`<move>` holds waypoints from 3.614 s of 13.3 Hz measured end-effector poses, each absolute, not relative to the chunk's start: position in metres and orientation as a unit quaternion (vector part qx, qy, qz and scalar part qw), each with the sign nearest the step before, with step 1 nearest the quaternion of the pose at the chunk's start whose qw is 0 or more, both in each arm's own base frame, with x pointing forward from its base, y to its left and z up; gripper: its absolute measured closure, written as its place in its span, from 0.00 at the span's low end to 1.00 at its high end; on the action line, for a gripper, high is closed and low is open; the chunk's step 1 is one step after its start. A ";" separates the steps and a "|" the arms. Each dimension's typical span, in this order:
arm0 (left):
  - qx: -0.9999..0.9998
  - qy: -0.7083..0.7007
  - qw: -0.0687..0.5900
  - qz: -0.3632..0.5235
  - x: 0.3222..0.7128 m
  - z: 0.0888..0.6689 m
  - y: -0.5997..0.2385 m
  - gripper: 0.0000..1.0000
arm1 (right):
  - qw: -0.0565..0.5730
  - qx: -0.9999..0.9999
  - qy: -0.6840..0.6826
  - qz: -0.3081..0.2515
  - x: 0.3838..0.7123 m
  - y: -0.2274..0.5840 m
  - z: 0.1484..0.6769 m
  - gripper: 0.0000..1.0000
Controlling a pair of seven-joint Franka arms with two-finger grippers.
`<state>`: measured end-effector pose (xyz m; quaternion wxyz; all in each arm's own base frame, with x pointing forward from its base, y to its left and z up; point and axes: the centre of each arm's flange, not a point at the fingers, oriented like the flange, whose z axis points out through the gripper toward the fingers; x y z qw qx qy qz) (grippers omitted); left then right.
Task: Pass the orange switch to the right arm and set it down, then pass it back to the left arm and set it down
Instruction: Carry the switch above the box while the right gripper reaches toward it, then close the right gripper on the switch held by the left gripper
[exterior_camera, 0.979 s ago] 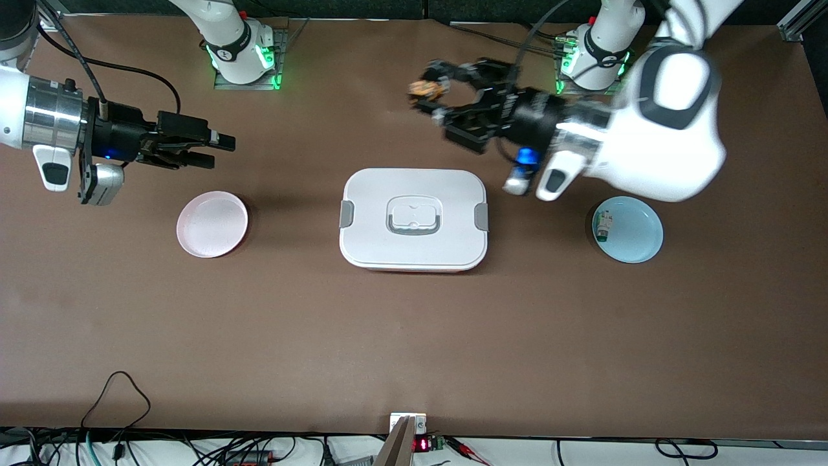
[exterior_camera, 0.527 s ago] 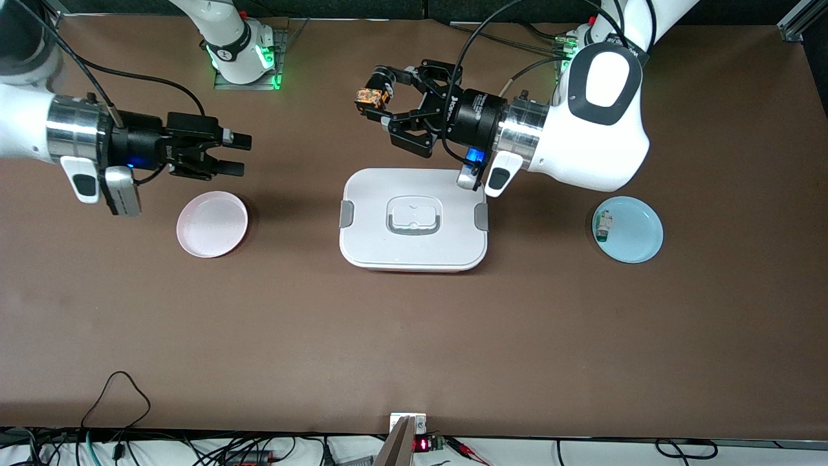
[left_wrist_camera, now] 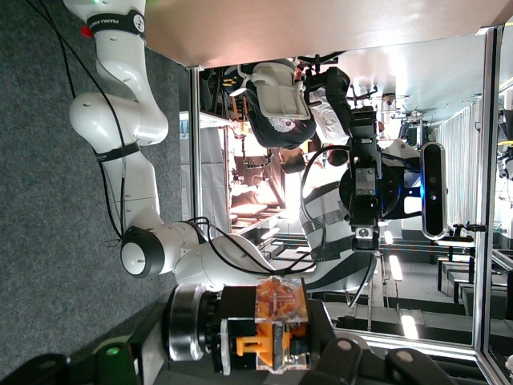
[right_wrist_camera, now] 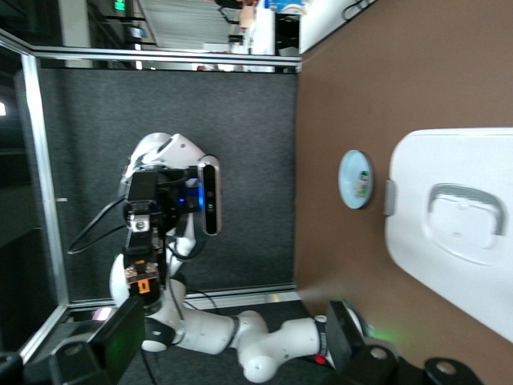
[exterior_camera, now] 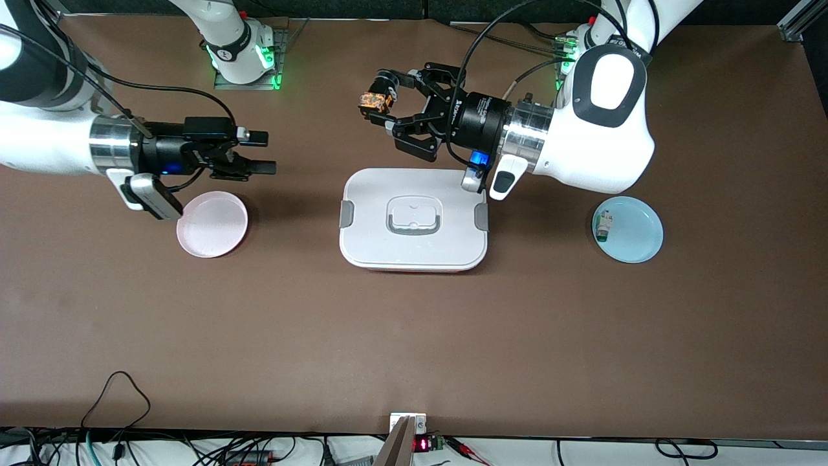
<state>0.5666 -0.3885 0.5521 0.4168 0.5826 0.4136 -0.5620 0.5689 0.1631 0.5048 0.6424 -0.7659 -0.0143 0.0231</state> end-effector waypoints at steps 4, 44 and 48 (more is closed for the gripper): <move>0.582 0.415 0.416 -0.563 0.567 0.552 -0.388 0.28 | 0.681 -0.732 -0.011 0.024 0.563 0.196 0.518 0.00; 0.566 0.431 0.419 -0.564 0.578 0.550 -0.393 0.28 | 0.730 -0.680 0.059 0.006 0.517 0.311 0.540 0.17; 0.566 0.431 0.419 -0.564 0.578 0.550 -0.393 0.28 | 0.731 -0.680 0.058 0.005 0.517 0.311 0.541 0.22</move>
